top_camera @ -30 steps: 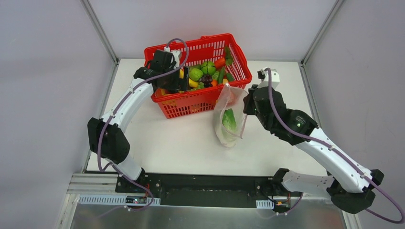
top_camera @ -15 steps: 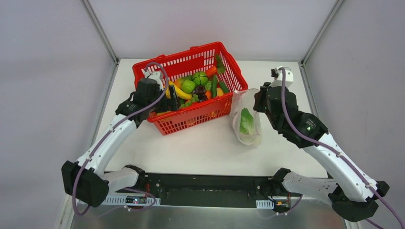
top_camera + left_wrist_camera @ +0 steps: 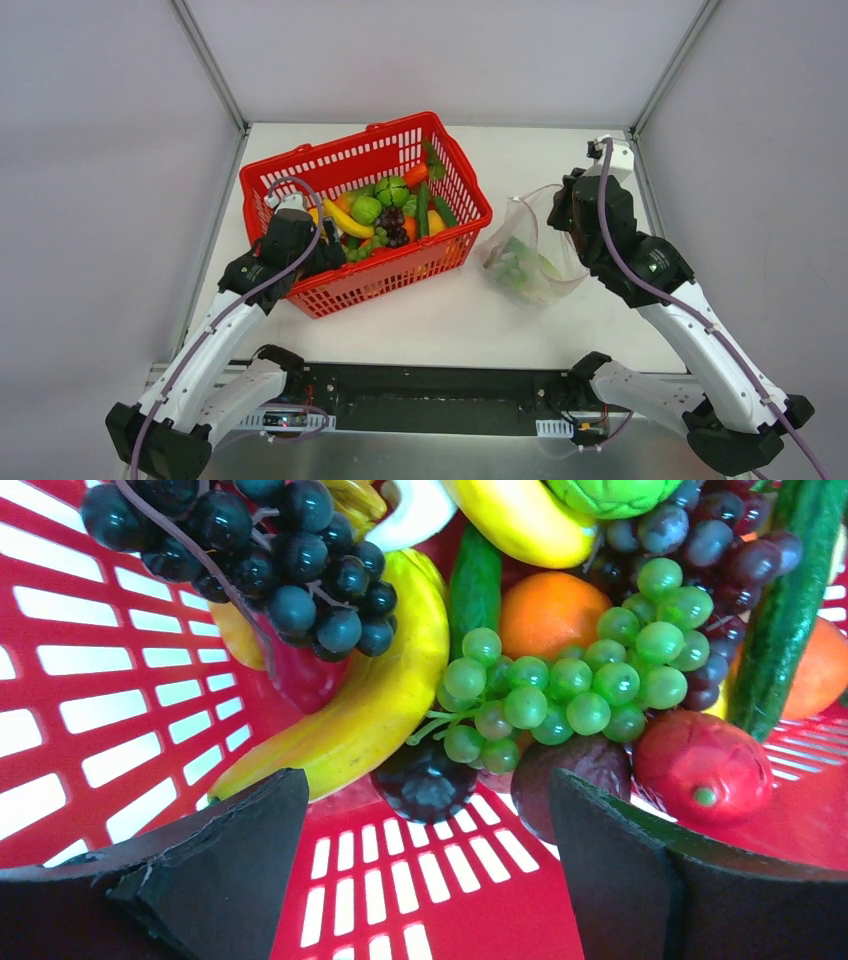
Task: Place the food in the zip-top bag and seal the zipper
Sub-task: Move the bin to the center of the board, then pick up the fake fruit from the bin.
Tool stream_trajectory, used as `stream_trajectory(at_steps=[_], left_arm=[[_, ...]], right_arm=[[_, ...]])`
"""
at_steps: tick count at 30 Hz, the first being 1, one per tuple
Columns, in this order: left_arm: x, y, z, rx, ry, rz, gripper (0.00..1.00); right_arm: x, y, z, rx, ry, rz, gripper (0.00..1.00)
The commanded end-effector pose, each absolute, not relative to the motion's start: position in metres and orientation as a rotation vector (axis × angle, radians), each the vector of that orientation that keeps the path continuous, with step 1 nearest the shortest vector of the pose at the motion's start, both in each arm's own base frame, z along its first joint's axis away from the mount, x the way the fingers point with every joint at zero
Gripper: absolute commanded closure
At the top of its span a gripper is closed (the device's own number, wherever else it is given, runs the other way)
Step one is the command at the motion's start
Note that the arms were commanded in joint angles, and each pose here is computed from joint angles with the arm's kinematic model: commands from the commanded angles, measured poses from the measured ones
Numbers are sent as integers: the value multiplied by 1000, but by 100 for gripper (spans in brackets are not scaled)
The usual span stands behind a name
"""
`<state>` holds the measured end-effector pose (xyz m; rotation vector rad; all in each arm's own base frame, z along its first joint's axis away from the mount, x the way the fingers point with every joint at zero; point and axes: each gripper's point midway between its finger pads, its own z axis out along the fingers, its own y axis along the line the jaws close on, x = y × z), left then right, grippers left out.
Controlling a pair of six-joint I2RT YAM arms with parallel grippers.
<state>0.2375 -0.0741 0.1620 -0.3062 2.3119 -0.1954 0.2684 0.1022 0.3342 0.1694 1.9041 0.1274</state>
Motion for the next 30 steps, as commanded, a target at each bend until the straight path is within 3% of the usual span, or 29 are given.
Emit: stream_trajectory(at_steps=[1,12,25,27,30], left_arm=[[220,-49,167,-317,2345,-40,7],[294,-98,263,-64,2150,-227,3],[368,-133,175,-39,2376,-174,5],[369,-131,162,-34,2413,-141,9],[362,-131,148,-25,2456,-132,22]], right_arm=[[272,94,343,181,1873,118,97],[267,115,330,169,1912,285,96],[262,148,309,96,1994,440,94],[261,149,306,84,2003,446,93],[260,150,305,79,2007,454,93]])
